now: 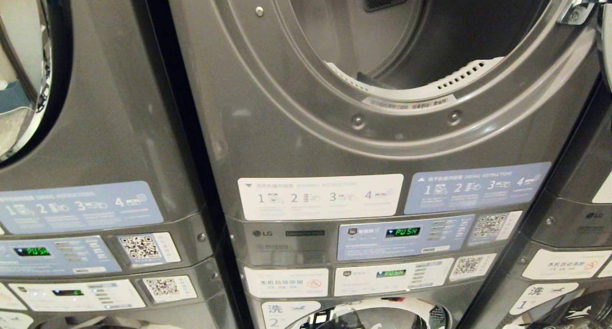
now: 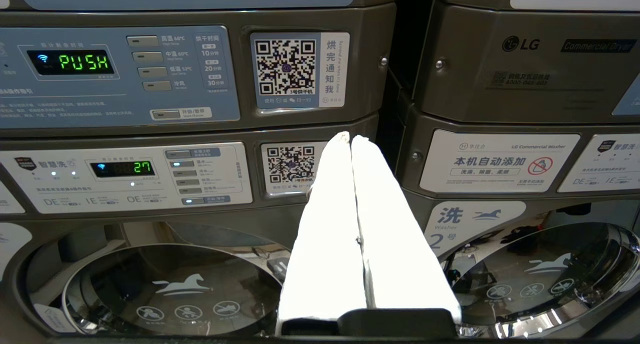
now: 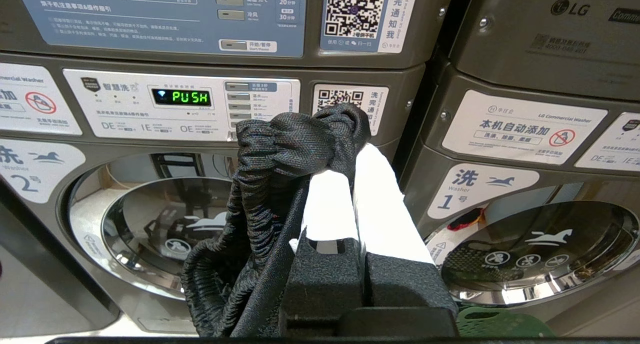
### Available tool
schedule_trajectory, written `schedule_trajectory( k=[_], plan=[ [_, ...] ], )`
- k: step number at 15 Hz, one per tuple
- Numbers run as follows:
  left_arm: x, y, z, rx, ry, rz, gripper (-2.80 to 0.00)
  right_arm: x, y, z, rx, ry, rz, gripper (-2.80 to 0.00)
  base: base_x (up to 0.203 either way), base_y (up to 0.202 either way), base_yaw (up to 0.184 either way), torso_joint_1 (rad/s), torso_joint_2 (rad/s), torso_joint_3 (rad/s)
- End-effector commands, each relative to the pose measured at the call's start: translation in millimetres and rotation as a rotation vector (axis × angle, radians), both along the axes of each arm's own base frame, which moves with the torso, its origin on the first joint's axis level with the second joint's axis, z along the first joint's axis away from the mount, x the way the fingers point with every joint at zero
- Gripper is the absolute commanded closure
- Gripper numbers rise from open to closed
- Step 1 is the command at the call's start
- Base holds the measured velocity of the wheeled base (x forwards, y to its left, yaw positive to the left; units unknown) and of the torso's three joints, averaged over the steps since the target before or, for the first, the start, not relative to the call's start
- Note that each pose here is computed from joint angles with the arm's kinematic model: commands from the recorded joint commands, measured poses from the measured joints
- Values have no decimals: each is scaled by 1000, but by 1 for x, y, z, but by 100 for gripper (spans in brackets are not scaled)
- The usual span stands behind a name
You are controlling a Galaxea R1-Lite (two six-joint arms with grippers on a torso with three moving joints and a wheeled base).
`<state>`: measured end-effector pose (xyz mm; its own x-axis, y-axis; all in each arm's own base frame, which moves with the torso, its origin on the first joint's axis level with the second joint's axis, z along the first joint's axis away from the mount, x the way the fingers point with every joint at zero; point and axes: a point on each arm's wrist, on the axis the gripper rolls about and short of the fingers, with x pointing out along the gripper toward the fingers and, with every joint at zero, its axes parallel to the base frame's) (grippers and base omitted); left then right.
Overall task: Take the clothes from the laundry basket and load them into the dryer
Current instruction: Put the clothes in the dryer
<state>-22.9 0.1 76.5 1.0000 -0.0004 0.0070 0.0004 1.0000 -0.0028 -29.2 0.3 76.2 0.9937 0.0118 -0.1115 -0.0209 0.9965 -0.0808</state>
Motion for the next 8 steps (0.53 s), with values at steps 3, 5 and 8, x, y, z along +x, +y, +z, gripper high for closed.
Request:
schedule_trajectory(
  k=[3, 5, 8],
  plan=[
    [0, 0, 0, 0, -1, 0, 0, 0, 0, 0, -2, 2, 1, 0, 0, 0, 0, 64, -122, -59],
    [0, 0, 0, 0, -1, 0, 0, 0, 0, 0, -2, 3, 1, 0, 0, 0, 0, 70, -142, -72],
    [0, 0, 0, 0, -1, 0, 0, 0, 0, 0, 1, 0, 0, 0, 0, 0, 0, 61, -117, -61]
  ],
)
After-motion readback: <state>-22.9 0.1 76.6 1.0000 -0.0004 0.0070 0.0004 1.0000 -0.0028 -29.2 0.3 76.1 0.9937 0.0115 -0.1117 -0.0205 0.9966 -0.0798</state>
